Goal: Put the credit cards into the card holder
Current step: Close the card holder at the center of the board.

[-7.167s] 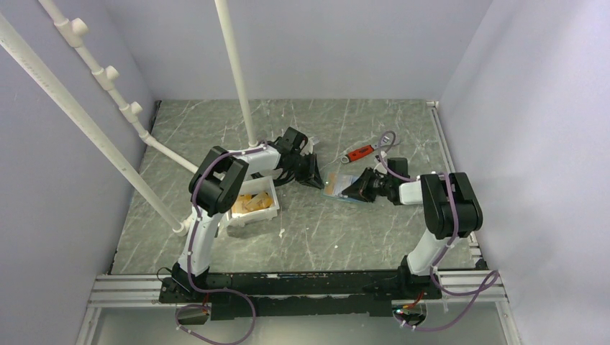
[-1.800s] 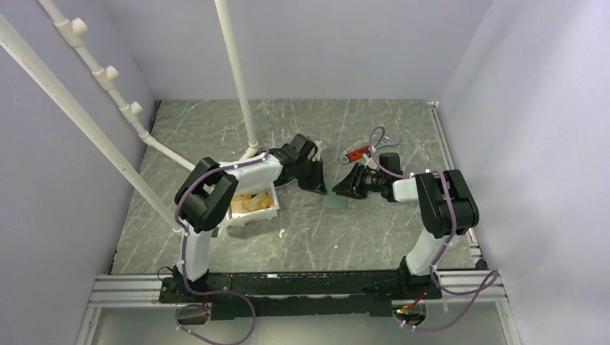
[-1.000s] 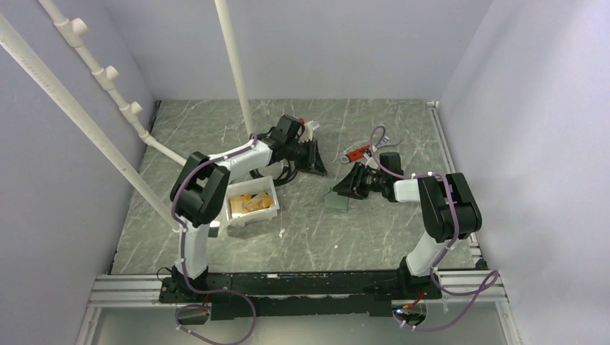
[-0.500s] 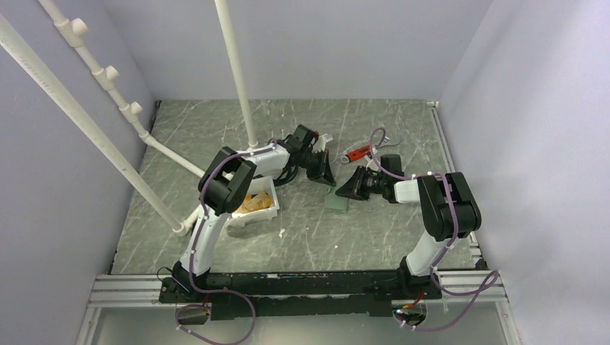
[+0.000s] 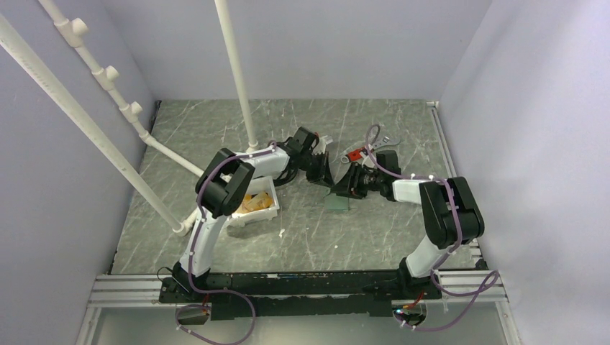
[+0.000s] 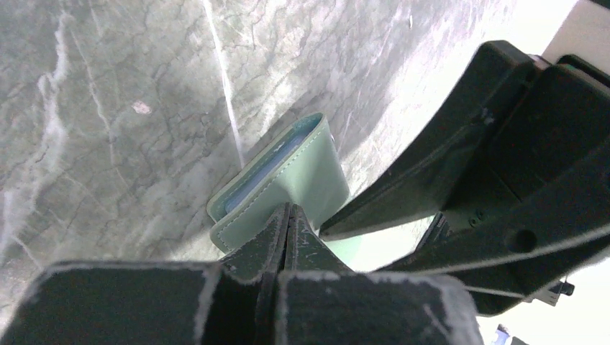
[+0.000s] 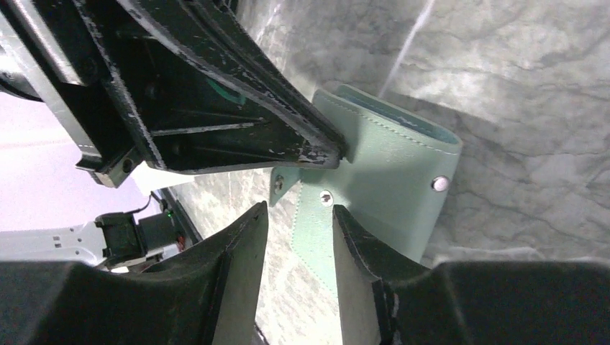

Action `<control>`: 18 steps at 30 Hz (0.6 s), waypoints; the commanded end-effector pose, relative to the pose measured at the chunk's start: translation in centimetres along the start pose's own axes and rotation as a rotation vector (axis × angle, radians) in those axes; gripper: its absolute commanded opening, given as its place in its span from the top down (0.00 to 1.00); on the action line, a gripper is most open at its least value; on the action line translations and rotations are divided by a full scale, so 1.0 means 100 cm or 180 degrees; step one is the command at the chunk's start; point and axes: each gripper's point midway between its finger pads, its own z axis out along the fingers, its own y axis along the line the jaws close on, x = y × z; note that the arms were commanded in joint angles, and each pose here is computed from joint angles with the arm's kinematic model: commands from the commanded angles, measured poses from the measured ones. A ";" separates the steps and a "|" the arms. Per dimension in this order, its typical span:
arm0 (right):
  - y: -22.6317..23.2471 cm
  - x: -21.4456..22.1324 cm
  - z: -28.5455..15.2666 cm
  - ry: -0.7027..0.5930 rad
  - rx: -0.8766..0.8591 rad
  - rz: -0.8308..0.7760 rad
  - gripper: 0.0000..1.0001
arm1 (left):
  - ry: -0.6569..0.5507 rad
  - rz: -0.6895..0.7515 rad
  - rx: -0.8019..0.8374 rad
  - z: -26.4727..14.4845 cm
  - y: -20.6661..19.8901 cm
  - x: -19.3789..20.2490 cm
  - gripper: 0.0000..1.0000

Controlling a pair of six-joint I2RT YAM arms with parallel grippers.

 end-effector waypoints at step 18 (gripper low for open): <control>0.027 -0.022 0.008 -0.0082 0.0012 -0.0339 0.75 | -0.0047 -0.0016 -0.0285 -0.011 0.015 0.005 1.00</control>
